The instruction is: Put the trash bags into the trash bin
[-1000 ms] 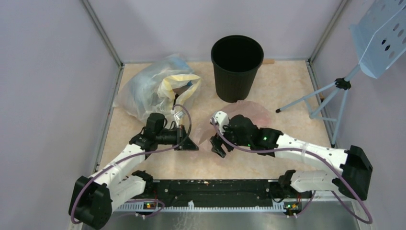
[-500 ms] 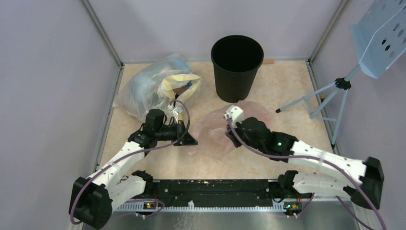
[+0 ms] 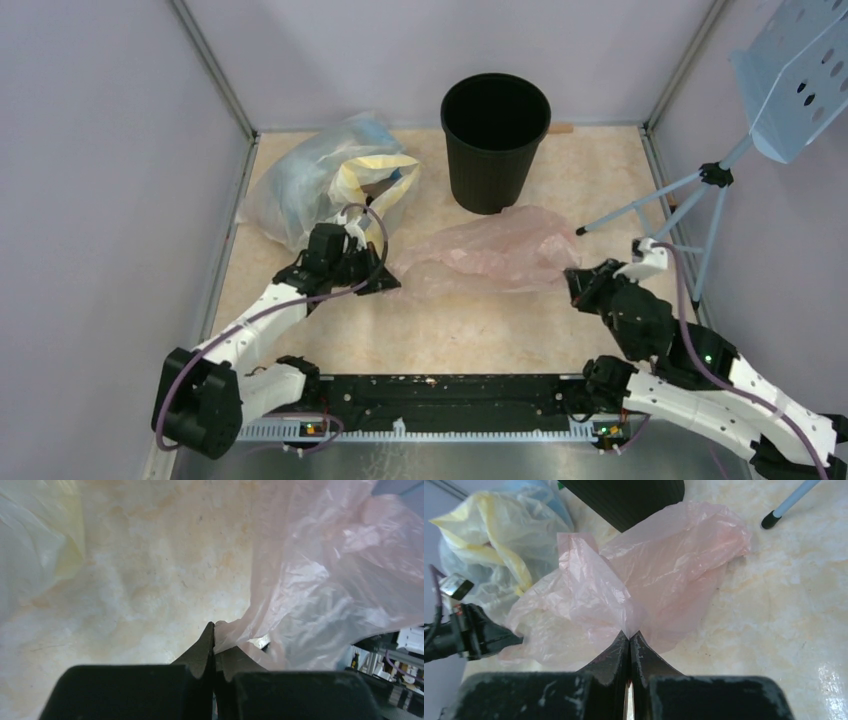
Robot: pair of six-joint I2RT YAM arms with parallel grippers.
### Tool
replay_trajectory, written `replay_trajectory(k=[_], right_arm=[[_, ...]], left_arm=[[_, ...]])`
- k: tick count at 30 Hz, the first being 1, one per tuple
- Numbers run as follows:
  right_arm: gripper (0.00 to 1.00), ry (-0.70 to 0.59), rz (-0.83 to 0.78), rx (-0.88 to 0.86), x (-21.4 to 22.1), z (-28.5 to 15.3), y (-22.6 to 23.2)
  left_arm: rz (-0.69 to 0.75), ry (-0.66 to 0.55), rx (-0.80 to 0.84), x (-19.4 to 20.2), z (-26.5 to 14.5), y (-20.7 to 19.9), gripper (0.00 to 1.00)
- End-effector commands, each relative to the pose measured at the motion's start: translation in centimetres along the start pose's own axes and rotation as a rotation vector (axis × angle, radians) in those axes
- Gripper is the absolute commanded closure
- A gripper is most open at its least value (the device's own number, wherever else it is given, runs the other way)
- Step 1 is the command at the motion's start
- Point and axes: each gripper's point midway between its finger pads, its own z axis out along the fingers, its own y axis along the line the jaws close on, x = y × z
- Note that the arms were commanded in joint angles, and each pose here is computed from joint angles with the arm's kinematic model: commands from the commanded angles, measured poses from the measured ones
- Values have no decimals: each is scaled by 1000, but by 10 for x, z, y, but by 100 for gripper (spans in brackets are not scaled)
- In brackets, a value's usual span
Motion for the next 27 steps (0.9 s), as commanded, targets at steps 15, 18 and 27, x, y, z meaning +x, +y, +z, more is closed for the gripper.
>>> replay_trajectory(k=[15,18,27], right_arm=[[79,258,-272,-903,44,-74,129],[76,396,-317,-1032,73,-81,149],[20,439,-332,-834,84,-42,146]], left_arm=[[216,-102,-232,-149,19,20,100],[207,-82,-250,-152,29,28,100],[205,-92,-294,-150,28,34,77]])
